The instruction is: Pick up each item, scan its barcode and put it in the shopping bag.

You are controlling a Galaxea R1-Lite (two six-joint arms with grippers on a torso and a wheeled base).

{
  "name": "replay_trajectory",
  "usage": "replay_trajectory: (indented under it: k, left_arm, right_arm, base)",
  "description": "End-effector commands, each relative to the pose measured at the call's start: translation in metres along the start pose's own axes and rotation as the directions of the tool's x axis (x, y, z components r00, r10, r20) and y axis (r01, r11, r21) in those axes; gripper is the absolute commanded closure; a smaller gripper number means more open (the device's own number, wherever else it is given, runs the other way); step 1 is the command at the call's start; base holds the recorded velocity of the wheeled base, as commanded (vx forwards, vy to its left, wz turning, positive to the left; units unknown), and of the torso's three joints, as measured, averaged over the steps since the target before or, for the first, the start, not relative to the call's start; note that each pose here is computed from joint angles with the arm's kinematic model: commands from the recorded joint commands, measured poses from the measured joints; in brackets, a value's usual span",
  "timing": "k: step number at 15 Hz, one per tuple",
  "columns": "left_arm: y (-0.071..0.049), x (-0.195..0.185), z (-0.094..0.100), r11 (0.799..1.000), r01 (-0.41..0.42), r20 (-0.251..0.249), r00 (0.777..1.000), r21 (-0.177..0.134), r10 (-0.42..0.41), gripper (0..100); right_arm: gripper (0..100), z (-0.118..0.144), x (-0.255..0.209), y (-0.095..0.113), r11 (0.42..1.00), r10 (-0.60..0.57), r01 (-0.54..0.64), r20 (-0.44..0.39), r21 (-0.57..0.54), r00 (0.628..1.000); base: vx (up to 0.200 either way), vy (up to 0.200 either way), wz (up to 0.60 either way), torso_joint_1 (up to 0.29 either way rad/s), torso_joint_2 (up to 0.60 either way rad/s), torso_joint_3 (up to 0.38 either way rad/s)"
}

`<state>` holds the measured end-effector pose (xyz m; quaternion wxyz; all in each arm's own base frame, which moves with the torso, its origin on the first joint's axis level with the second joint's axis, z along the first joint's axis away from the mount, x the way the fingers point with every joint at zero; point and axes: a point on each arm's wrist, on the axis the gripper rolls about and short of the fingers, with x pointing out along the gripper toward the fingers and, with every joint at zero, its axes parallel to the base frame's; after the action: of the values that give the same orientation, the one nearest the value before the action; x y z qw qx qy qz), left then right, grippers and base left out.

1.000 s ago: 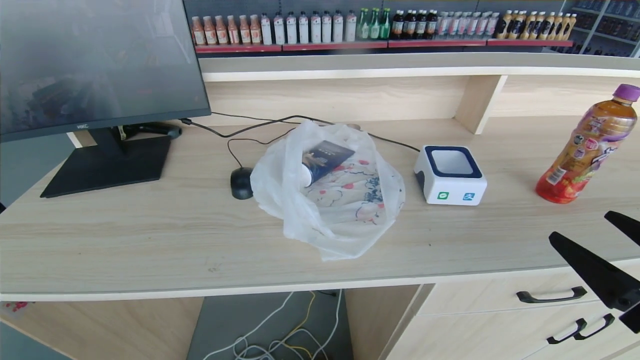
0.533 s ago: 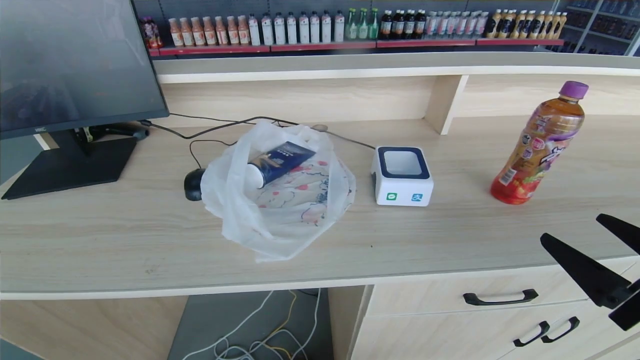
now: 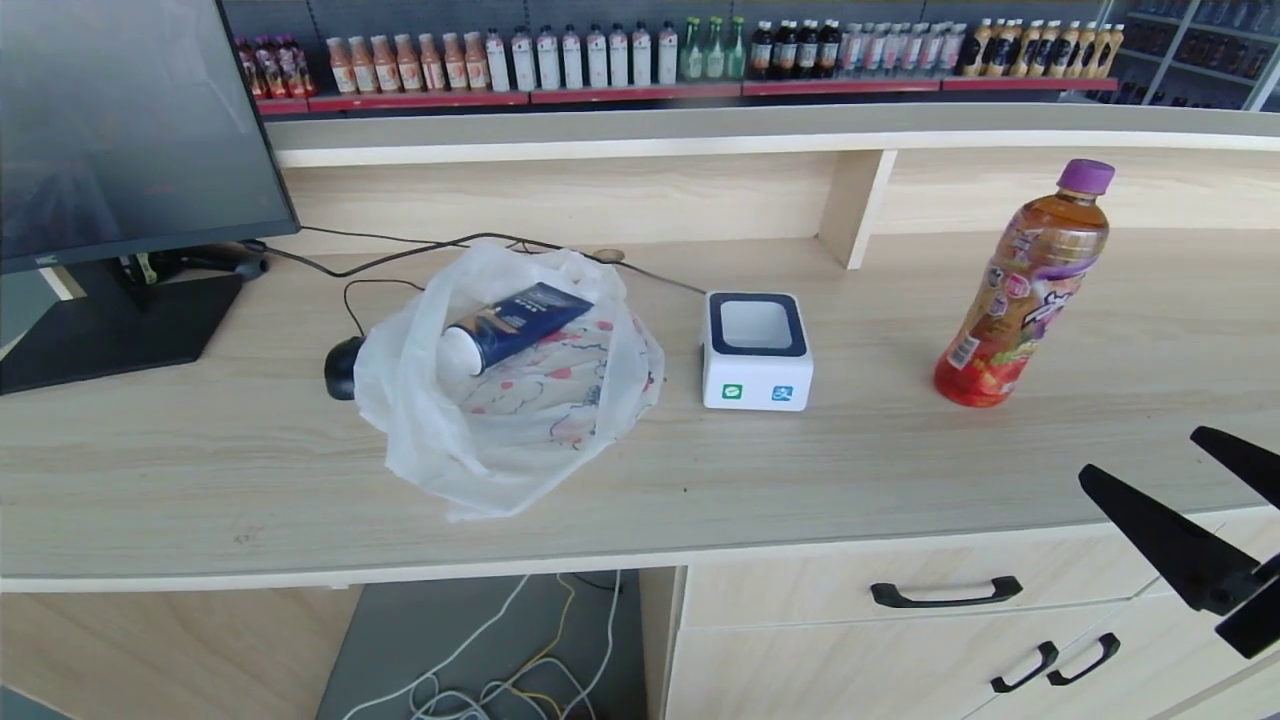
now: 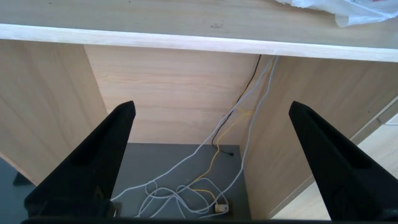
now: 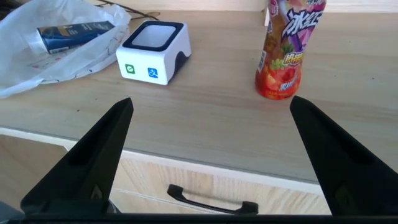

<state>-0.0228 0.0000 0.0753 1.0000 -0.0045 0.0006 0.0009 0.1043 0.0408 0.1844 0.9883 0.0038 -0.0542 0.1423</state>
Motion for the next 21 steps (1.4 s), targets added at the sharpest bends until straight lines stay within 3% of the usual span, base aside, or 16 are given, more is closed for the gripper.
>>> replay_trajectory:
  k: [1, 5, 11, 21]
  left_arm:
    - [0.0, 0.0, 0.0, 1.0, 0.0, 0.0, 1.0, 0.0, 0.0, 0]
    - [0.0, 0.0, 0.0, 1.0, -0.001, 0.001, 1.0, 0.0, 0.001, 0]
    - [0.0, 0.0, 0.0, 1.0, 0.0, 0.001, 1.0, -0.002, 0.0, 0]
    - [0.0, 0.0, 0.0, 1.0, -0.001, 0.001, 1.0, -0.002, 0.001, 0]
  right_arm:
    - [0, -0.001, 0.001, 0.0, 1.0, 0.0, 0.0, -0.005, -0.001, 1.0]
    - [0, -0.001, 0.001, 0.0, 1.0, 0.0, 0.0, -0.003, -0.001, 1.0]
    - [0, 0.003, 0.001, 0.0, 1.0, 0.0, 0.0, 0.009, -0.001, 1.0]
    - [0, 0.016, 0.01, 0.001, 1.0, -0.001, 0.001, 0.049, 0.002, 0.999]
  base:
    - [-0.2, 0.0, 0.0, 0.002, -0.02, 0.002]
    - [-0.2, 0.0, 0.0, 0.008, 0.0, 0.002]
    - [0.0, 0.0, 0.0, 0.0, 0.0, 0.0]
    - [0.0, -0.2, 0.0, 0.007, 0.0, 0.001]
